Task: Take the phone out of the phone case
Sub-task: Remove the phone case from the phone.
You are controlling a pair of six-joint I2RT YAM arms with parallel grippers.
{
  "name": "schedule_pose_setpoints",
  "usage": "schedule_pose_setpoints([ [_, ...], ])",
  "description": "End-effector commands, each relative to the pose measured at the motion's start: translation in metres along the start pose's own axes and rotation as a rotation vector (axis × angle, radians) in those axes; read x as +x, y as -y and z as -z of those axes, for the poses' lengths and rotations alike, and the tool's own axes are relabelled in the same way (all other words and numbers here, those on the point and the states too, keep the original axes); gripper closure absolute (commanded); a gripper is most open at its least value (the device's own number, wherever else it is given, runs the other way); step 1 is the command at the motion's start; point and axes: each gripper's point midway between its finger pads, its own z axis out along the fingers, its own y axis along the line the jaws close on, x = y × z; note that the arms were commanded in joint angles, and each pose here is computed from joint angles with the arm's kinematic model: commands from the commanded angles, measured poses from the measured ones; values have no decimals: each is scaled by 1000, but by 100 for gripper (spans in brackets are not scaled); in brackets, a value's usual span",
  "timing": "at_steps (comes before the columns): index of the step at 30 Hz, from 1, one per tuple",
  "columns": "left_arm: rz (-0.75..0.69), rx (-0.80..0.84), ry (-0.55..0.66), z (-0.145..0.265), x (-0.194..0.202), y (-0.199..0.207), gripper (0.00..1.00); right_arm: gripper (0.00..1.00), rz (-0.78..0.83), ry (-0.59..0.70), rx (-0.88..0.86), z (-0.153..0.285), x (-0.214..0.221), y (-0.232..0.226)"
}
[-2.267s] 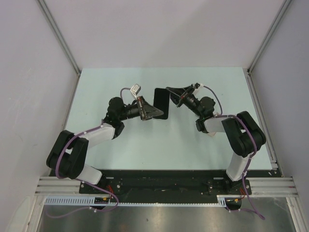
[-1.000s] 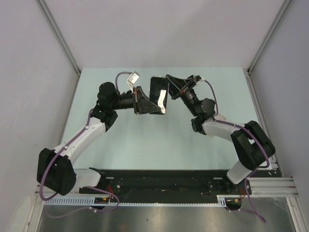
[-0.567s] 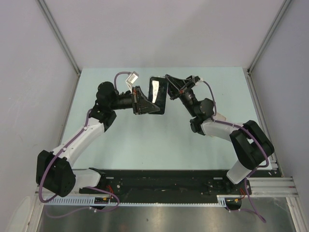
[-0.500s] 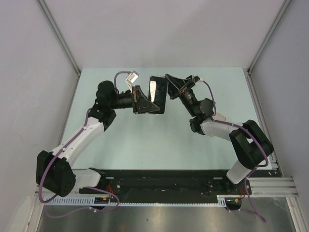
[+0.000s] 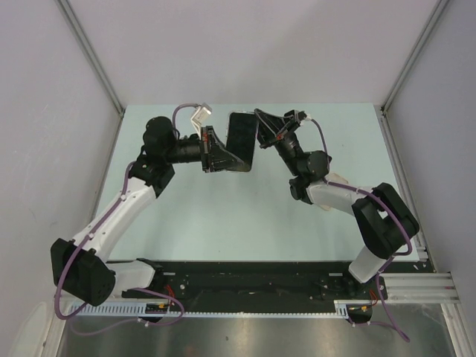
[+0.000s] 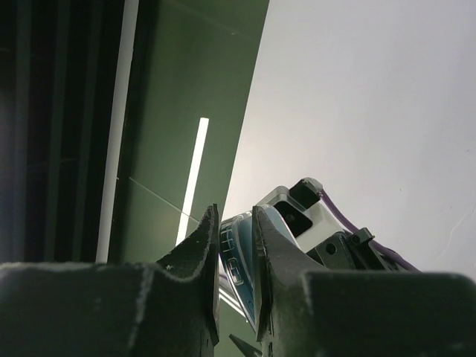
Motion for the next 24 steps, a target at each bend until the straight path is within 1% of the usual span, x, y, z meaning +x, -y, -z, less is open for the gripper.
schedule_pose_setpoints([
  [1, -417, 148, 27, 8, -30, 52, 100, 100, -306, -138, -103, 3, 32, -34],
  [5, -405, 143, 17, 7, -23, 46, 100, 100, -332, -122, -124, 0, 28, -40],
  [14, -405, 109, 17, 5, -18, 34, 100, 100, -392, -145, -211, -16, 37, -68],
  [19, -422, 88, 24, 5, -20, 30, 100, 100, -430, -146, -219, -16, 42, -72],
  [24, -426, 80, 25, 5, -19, 28, 100, 100, -432, -142, -222, -16, 41, -72],
])
